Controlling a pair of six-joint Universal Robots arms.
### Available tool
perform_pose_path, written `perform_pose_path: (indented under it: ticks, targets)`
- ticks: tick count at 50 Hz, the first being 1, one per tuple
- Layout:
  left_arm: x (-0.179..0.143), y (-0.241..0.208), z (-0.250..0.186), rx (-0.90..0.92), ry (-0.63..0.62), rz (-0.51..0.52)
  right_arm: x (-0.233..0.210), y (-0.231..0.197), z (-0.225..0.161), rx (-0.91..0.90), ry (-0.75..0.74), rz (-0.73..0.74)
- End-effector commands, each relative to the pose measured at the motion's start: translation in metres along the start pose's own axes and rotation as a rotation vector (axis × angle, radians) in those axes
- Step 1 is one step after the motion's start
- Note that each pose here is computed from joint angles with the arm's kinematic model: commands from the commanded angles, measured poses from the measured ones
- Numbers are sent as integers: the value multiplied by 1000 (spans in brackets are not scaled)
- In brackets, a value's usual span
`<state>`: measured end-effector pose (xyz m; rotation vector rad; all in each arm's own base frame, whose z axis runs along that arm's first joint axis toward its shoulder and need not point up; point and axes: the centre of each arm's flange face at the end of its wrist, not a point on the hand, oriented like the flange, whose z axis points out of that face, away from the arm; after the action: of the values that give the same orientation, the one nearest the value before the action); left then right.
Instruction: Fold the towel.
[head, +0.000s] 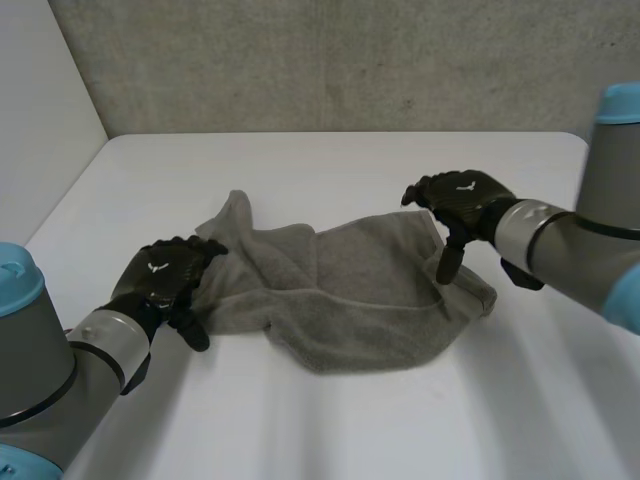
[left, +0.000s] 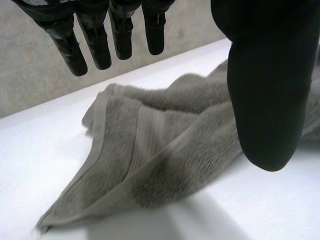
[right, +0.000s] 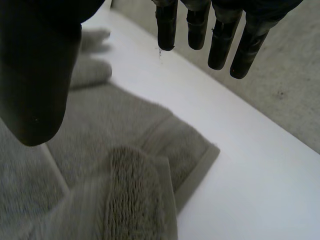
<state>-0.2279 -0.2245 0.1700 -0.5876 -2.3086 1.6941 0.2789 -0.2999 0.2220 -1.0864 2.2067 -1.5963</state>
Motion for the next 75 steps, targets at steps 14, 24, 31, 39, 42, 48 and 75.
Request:
perform_pose_path:
  ticks: [14, 24, 31, 39, 42, 48, 75]
  targets:
    - [-4, 31, 24, -40, 9, 1, -34, 44, 32, -278, 30, -422]
    - [2, 30, 40, 11, 61, 14, -11, 19, 7, -157, 151, -385]
    - [0, 29, 46, 14, 54, 21, 9, 28, -26, -83, 205, -352]
    - [-11, 31, 47, 4, 19, 161, -2, 58, -45, -103, 114, -312]
    - [-14, 33, 48, -3, 11, 203, 3, 66, -47, -93, 125, -300]
    - [-14, 38, 51, -14, 12, 224, 5, 70, -53, -86, 144, -295]
    - [-32, -34, 39, 193, -70, 245, 36, 22, -68, 151, 273, -169]
